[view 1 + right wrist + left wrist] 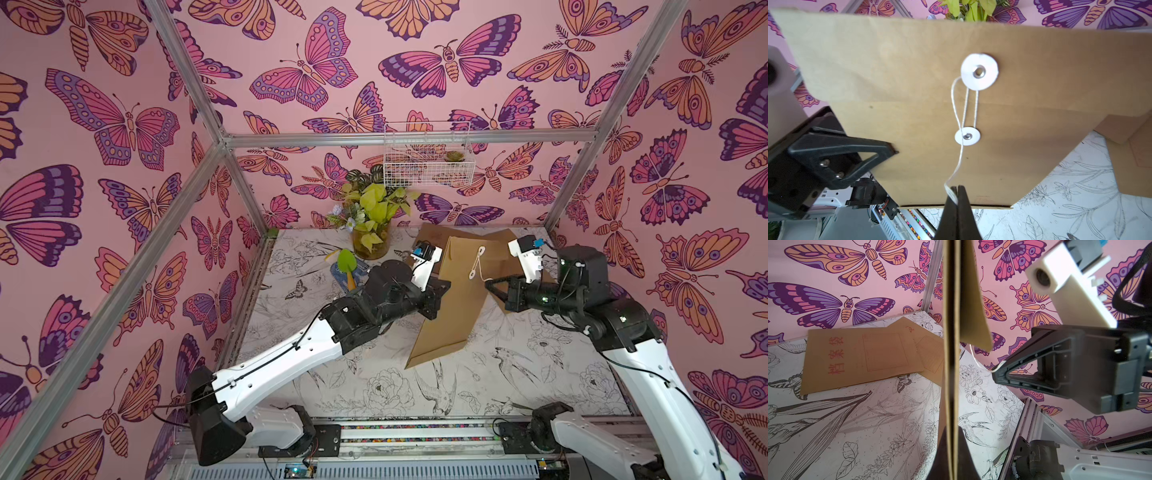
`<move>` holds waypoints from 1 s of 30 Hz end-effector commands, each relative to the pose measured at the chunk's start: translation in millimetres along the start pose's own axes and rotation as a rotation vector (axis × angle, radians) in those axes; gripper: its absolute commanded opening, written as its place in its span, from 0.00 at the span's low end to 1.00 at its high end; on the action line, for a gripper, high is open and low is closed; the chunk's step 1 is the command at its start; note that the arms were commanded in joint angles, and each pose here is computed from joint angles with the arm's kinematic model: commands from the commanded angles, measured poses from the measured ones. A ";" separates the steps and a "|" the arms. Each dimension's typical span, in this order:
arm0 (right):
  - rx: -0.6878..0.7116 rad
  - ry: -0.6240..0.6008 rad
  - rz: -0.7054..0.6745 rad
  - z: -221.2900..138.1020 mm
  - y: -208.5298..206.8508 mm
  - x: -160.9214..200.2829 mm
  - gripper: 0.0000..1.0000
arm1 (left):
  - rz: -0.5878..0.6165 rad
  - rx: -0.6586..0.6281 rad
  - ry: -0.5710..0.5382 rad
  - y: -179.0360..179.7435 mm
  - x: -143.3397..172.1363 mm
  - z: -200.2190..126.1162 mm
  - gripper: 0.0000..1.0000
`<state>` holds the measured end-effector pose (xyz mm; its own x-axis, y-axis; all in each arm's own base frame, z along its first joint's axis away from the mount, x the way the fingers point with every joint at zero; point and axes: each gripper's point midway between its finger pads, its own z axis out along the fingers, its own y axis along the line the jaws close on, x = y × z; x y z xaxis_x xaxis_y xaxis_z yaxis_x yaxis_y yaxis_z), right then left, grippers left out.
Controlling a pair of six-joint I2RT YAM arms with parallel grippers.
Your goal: Open the file bag
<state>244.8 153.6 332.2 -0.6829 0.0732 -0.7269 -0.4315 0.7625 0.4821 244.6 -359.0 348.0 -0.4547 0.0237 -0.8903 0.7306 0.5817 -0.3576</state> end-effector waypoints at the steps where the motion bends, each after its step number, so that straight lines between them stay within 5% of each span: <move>1: 0.078 -0.051 -0.022 -4.6 -12.1 -1.9 0.00 | -0.011 0.021 -0.068 -5.6 -17.0 -17.7 0.01; 10: 0.178 -0.119 -0.003 -2.5 -34.2 -8.3 0.00 | 0.003 0.030 -0.078 -7.8 -18.6 -29.8 0.01; 30: 0.214 -0.066 -0.001 0.0 -44.8 -16.7 0.00 | 0.014 0.059 -0.051 -11.7 -13.1 -51.4 0.01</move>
<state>277.8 121.6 320.4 -0.6359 0.1293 -0.7608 -0.2881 0.8748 0.3895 222.2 -330.5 370.2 -0.4404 -0.0017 -0.8978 0.7470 0.5541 -0.3674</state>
